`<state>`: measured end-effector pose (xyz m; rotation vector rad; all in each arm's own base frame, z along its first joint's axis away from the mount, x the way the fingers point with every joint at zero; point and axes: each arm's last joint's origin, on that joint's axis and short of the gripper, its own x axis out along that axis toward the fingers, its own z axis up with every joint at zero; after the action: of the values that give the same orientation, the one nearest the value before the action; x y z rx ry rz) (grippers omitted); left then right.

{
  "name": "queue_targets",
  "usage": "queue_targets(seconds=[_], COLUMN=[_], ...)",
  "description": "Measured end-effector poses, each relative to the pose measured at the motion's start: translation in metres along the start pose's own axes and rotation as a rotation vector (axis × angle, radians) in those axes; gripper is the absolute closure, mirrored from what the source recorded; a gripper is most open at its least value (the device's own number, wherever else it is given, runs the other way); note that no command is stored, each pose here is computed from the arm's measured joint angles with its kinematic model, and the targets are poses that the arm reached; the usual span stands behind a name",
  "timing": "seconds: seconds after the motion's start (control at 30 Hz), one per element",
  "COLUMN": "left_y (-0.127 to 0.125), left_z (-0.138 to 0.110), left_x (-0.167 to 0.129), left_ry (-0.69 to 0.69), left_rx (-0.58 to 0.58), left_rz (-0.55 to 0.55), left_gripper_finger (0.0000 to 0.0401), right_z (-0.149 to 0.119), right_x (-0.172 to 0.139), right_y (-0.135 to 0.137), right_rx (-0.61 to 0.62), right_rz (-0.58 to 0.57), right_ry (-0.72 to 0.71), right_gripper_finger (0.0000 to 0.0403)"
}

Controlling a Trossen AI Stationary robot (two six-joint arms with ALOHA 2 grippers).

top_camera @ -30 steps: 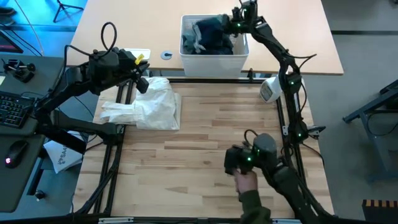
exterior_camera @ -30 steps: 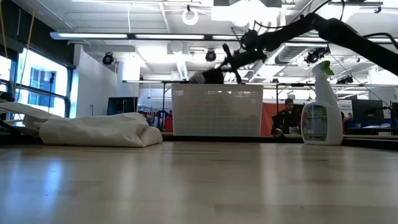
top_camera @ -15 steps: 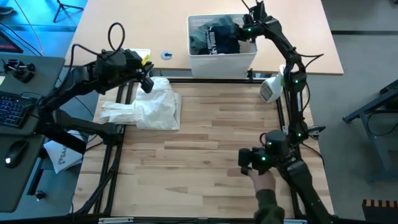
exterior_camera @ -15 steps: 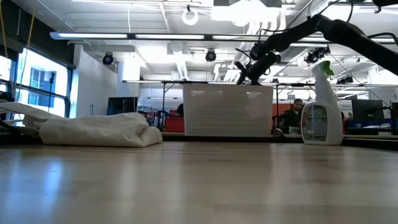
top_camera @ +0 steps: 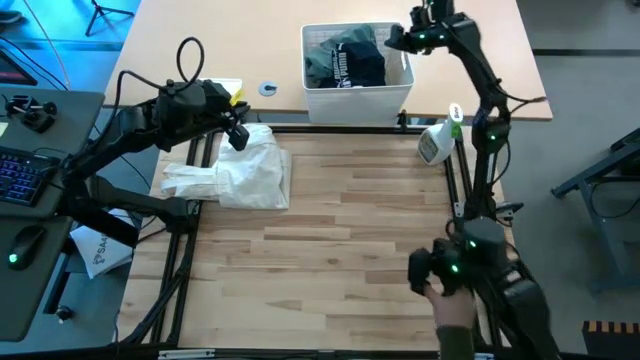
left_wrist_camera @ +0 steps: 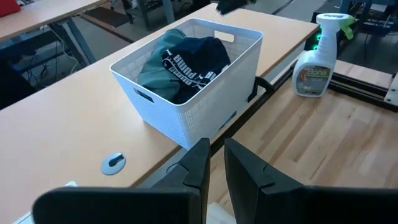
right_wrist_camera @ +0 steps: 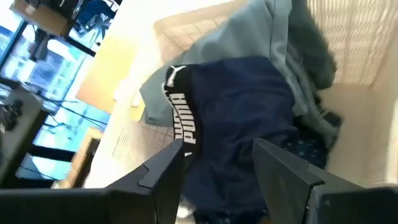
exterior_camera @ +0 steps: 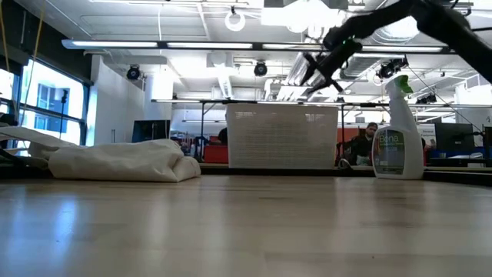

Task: Fold Laundry from Bin
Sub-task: Return to Home Position

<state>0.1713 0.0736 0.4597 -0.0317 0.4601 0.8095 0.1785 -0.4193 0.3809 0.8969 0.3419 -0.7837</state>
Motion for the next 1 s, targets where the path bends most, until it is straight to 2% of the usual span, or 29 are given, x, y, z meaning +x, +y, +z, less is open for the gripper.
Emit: queue_targets(seconds=[0.2, 0.4, 0.53, 0.67, 0.73, 0.87, 1.0], left_y=[0.0, -0.001, -0.001, -0.001, 0.0, 0.001, 0.001], left_z=[0.0, 0.0, 0.0, 0.0, 0.0, 0.0, 0.0], left_x=[0.0, 0.0, 0.0, 0.0, 0.0, 0.0, 0.0], left_ry=[0.0, 0.001, 0.001, 0.001, 0.0, -0.003, -0.005], left_rx=[-0.02, -0.048, -0.025, -0.025, -0.024, -0.027, -0.067], left_rz=[-0.001, -0.018, -0.019, -0.019, -0.012, 0.021, 0.034], left_gripper_finger=[0.0366, 0.0366, 0.0366, 0.0366, 0.0366, 0.0366, 0.0366], right_z=[-0.011, -0.058, -0.097, -0.13, -0.141, -0.16, -0.192], right_x=[-0.058, -0.115, -0.147, -0.19, -0.208, -0.226, -0.208], right_y=[0.041, 0.105, 0.142, 0.177, 0.189, 0.204, 0.208], right_rx=[-0.192, -0.469, -0.581, -0.749, -0.79, -0.801, -0.802], right_rz=[-0.002, 0.072, 0.173, 0.309, 0.371, 0.486, 0.64], right_ry=[-0.012, 0.113, 0.222, 0.204, 0.175, 0.085, -0.014], right_gripper_finger=[0.0234, 0.0257, 0.0266, 0.027, 0.027, 0.027, 0.027])
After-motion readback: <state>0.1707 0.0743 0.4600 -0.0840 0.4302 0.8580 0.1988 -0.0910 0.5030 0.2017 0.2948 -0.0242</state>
